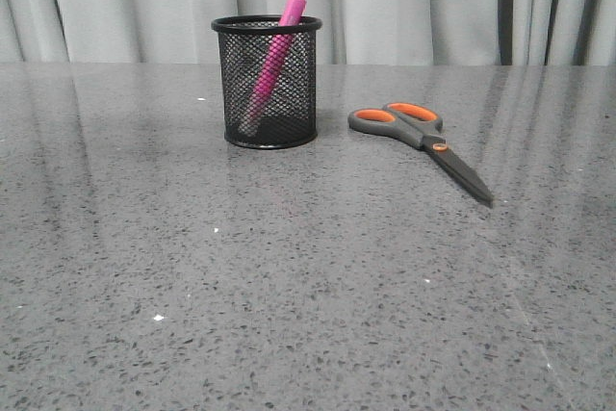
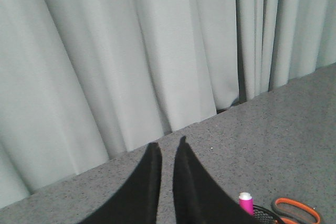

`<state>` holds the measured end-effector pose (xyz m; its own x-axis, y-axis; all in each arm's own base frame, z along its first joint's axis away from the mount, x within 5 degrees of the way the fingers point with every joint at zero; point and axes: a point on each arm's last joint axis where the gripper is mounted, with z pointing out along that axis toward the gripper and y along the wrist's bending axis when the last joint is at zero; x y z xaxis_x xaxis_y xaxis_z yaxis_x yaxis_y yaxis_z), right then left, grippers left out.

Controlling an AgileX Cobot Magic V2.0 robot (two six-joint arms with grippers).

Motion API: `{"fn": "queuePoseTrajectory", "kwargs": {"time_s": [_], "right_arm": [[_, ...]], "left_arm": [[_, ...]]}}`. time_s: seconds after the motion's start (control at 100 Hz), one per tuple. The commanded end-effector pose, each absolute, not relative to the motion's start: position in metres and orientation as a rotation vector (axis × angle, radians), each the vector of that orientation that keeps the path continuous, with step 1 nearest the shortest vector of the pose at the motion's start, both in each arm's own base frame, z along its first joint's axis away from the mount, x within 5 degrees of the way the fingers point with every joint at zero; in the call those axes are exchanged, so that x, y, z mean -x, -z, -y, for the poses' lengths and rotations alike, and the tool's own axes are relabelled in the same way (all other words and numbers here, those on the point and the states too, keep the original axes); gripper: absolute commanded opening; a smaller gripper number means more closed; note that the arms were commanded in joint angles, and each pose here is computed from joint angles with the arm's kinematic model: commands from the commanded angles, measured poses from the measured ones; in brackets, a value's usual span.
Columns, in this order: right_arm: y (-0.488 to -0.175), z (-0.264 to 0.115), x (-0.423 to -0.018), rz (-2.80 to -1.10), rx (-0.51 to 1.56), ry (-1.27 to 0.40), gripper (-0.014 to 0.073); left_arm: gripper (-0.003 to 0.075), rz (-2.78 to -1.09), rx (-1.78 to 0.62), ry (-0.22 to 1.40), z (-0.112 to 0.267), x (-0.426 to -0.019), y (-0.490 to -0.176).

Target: Put pen and scissors into bin

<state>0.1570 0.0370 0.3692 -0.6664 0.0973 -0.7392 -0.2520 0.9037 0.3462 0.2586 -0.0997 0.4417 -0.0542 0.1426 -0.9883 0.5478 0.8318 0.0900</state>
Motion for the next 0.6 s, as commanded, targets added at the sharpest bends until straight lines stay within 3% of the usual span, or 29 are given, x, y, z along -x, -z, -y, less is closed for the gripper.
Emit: {"fn": "queuePoseTrajectory", "kwargs": {"time_s": [0.0,0.14,0.25,0.59], "right_arm": [[-0.382,-0.037,-0.16,-2.165,0.093,-0.554,0.0383],[-0.383,-0.039,-0.16,-2.157,0.082,-0.593,0.0383],[-0.384,-0.04,-0.16,-2.148,0.075,-0.608,0.0383],[-0.385,-0.039,-0.161,-2.132,0.064,-0.61,0.0383]], "left_arm": [[-0.0022,-1.54,-0.5,0.338,0.078,-0.233,-0.47],[-0.0022,-1.542,-0.395,0.264,0.051,-0.211,-0.463],[-0.0022,-1.558,-0.277,0.198,0.034,-0.194,-0.438],[-0.0022,-1.544,-0.218,0.171,0.026,-0.152,-0.405]]}}
